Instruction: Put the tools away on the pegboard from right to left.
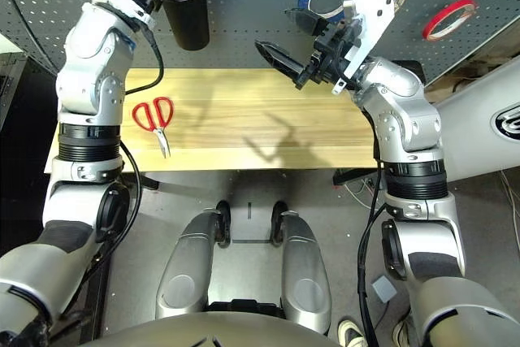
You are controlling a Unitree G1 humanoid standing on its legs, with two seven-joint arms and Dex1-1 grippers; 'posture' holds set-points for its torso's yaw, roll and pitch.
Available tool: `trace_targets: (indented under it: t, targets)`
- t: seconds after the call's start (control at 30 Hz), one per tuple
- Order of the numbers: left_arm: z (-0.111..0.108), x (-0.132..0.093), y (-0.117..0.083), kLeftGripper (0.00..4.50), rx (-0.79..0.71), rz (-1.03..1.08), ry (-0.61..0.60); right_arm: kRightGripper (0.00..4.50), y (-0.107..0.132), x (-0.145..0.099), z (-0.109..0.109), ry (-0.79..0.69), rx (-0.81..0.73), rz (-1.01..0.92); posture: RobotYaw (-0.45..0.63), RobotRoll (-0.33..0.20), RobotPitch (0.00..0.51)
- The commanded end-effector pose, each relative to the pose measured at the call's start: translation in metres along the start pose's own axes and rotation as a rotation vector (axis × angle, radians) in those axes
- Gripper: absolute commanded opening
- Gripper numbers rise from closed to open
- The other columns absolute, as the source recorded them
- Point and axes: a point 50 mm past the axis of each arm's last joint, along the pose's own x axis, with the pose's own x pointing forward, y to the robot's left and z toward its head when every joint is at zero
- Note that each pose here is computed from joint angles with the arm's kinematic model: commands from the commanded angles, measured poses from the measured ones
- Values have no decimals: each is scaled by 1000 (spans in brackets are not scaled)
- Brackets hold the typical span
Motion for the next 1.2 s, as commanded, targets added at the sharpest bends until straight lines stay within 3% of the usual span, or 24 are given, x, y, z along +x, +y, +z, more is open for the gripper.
trace_targets:
  t: [0.03, 0.23, 0.53, 0.63, 0.87, 1.0, 1.2]
  targets:
    - [14, -8, -1, 4464, 35, -44, 7, 4500, 2, -1, -2, 5, -2, 7, 21, 0, 275]
    - [38, -26, 10, 4464, 66, -68, 26, 4500, 3, 5, -5, -1, 13, 29, 67, 0, 275]
    - [34, -68, 30, 4464, 154, -30, 203, 4500, 3, 10, -10, 10, 17, 60, 116, 0, 280]
    - [28, -79, 29, 4464, 96, -58, 275, 4500, 3, 12, -12, 16, 15, 73, 137, 0, 280]
    - [14, -94, 5, 4464, -2, -246, 442, 4500, 8, 15, -18, 30, 10, 110, 145, 0, 286]
    - [-1, -115, -6, 4464, -93, -308, 594, 4500, 14, 14, -19, 30, 16, 126, 135, 0, 296]
    - [-41, -138, -2, 4464, -187, -184, 797, 4500, 20, 10, -19, 38, 9, 152, 110, 0, 313]
